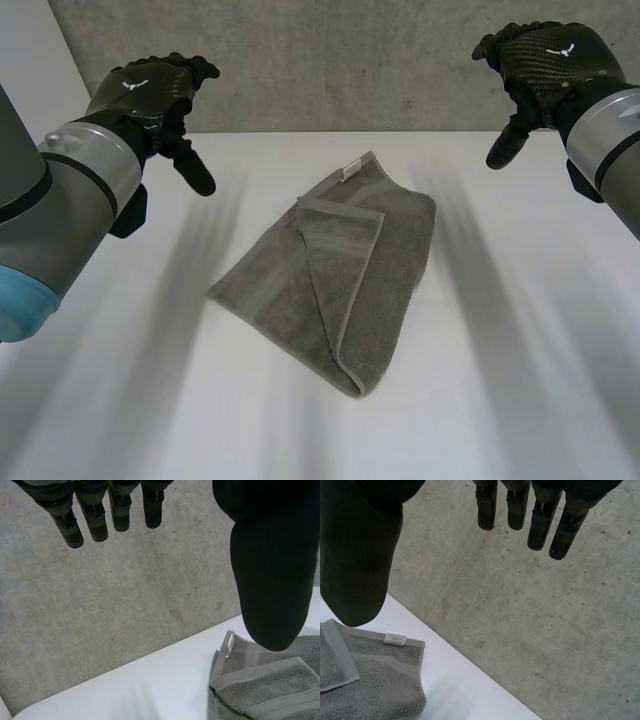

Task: Fold the laundry

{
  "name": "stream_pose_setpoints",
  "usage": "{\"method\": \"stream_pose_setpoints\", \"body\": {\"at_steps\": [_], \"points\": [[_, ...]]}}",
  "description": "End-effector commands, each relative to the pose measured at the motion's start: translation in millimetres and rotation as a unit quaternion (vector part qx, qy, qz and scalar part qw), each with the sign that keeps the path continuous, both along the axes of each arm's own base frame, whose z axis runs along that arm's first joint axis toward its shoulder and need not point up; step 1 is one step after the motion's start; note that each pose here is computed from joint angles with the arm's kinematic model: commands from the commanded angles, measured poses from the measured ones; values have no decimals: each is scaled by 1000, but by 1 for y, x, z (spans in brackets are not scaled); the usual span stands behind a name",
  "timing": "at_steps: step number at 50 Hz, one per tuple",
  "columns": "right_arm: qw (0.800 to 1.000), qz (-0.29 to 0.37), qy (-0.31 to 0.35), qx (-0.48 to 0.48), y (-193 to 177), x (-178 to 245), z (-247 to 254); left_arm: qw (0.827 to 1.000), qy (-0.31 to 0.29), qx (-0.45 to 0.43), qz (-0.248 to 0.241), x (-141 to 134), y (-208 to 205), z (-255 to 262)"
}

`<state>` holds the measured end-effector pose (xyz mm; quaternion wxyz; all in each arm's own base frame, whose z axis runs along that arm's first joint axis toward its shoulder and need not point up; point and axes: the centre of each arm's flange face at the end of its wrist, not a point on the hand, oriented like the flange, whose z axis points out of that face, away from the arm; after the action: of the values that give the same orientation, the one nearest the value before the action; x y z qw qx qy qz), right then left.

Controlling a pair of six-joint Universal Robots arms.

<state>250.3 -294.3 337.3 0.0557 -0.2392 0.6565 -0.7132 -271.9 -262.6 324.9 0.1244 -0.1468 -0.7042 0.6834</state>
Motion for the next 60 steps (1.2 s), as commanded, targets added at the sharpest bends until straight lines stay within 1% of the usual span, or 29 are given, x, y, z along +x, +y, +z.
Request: {"method": "stream_pose_setpoints", "body": {"at_steps": [1, 5, 7, 12, 21, 23, 24, 26, 27, 28, 29, 31, 32, 34, 35, 37, 40, 42, 43, 45, 48, 53, 60], "points": [[1000, -2, -6, 0, -1, -1, 2, 1000, 1, -9, 2, 2, 1, 5], [1000, -5, -11, 1, -1, -2, 2, 1000, 2, -12, 9, 6, -2, 8], [1000, -13, -24, 4, -4, -4, 4, 1000, 3, -13, 12, 7, -2, 9], [999, -29, -29, 5, -10, -12, 5, 1000, 6, -19, 22, 10, -2, 13], [1000, -16, -20, 7, -9, -9, 1, 999, 7, -23, 26, 13, -3, 16], [1000, 3, 3, 8, -8, -5, -5, 999, 6, -24, 27, 14, -3, 15], [1000, 3, 3, 8, -8, -5, -5, 999, 7, -25, 27, 14, -2, 17], [997, 50, 58, 8, -5, 6, -22, 999, 7, -26, 27, 14, -2, 18], [997, 50, 58, 8, -5, 6, -22, 999, 8, -27, 27, 14, -2, 18], [993, 76, 90, 6, -1, 13, -32, 999, 8, -27, 27, 14, -2, 18], [993, 77, 90, 6, -1, 13, -32, 999, 8, -27, 26, 14, -1, 18], [982, 129, 138, 1, 8, 28, -50, 999, 8, -28, 26, 14, -1, 18], [982, 129, 138, 1, 8, 28, -50, 999, 8, -28, 26, 14, -1, 18], [970, 180, 164, 5, 18, 51, -72, 999, 8, -26, 26, 14, 0, 18], [970, 181, 165, 5, 18, 51, -72, 999, 8, -27, 26, 14, -1, 18], [960, 216, 177, 20, 22, 69, -95, 999, 7, -27, 26, 14, 0, 17], [957, 226, 180, 28, 21, 75, -104, 999, 8, -26, 25, 14, -1, 17], [951, 246, 185, 43, 20, 87, -125, 999, 8, -26, 26, 14, -1, 17], [951, 246, 185, 43, 20, 87, -125, 999, 7, -27, 25, 14, -1, 17], [945, 265, 187, 51, 21, 100, -142, 999, 7, -26, 25, 14, 0, 16], [943, 266, 190, 55, 20, 105, -149, 999, 8, -26, 24, 14, -1, 16], [933, 283, 212, 70, 24, 117, -180, 999, 7, -26, 26, 15, -2, 16], [926, 286, 239, 59, 23, 118, -191, 999, 9, -30, 31, 18, -5, 18]]}}
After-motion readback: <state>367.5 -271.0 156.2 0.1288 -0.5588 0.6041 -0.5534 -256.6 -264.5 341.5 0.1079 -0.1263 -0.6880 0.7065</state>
